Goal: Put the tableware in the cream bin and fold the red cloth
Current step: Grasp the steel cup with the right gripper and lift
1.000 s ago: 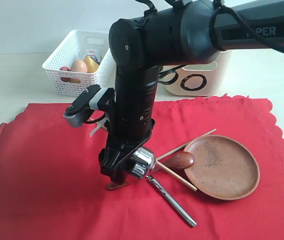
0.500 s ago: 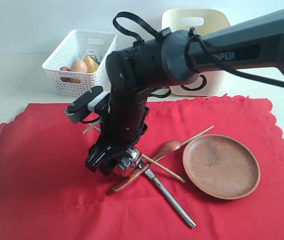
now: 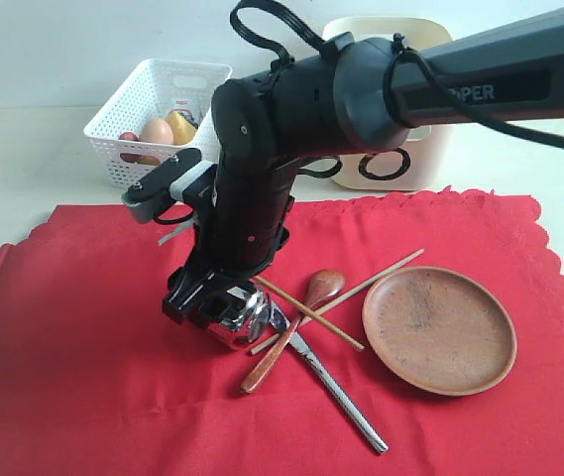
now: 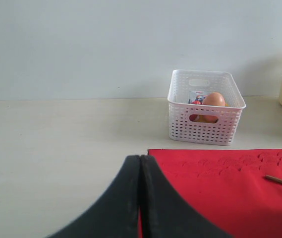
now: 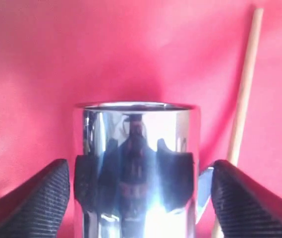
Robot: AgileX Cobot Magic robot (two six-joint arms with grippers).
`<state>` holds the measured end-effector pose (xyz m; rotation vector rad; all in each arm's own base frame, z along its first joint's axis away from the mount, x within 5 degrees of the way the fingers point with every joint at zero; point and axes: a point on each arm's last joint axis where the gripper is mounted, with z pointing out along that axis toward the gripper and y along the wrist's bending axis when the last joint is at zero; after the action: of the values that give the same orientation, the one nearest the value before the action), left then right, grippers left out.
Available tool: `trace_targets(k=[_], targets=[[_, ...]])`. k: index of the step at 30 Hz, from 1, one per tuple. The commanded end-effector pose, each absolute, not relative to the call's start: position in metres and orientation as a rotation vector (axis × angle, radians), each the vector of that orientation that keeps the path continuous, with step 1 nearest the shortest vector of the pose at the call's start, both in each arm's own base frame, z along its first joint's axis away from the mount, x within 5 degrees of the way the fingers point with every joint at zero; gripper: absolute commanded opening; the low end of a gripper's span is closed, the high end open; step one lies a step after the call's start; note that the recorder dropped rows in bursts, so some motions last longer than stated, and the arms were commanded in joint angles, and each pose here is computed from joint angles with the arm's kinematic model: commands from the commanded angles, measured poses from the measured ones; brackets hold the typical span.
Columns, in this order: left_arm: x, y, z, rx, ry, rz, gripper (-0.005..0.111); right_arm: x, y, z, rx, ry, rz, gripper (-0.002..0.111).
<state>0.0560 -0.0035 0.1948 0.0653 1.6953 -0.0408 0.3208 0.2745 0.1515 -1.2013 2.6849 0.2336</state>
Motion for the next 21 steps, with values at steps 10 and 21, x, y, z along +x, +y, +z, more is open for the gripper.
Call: trace_targets(k=[10,21], targets=[[0.056,-0.003,0.194,0.068,1.69,-0.037,0.0,0.316,0.281,0.154,-1.281,2.638,0.351,0.068],[0.056,-0.003,0.194,0.068,1.69,-0.037,0.0,0.315,0.282,0.126,-1.326,2.706,0.36,0.064]])
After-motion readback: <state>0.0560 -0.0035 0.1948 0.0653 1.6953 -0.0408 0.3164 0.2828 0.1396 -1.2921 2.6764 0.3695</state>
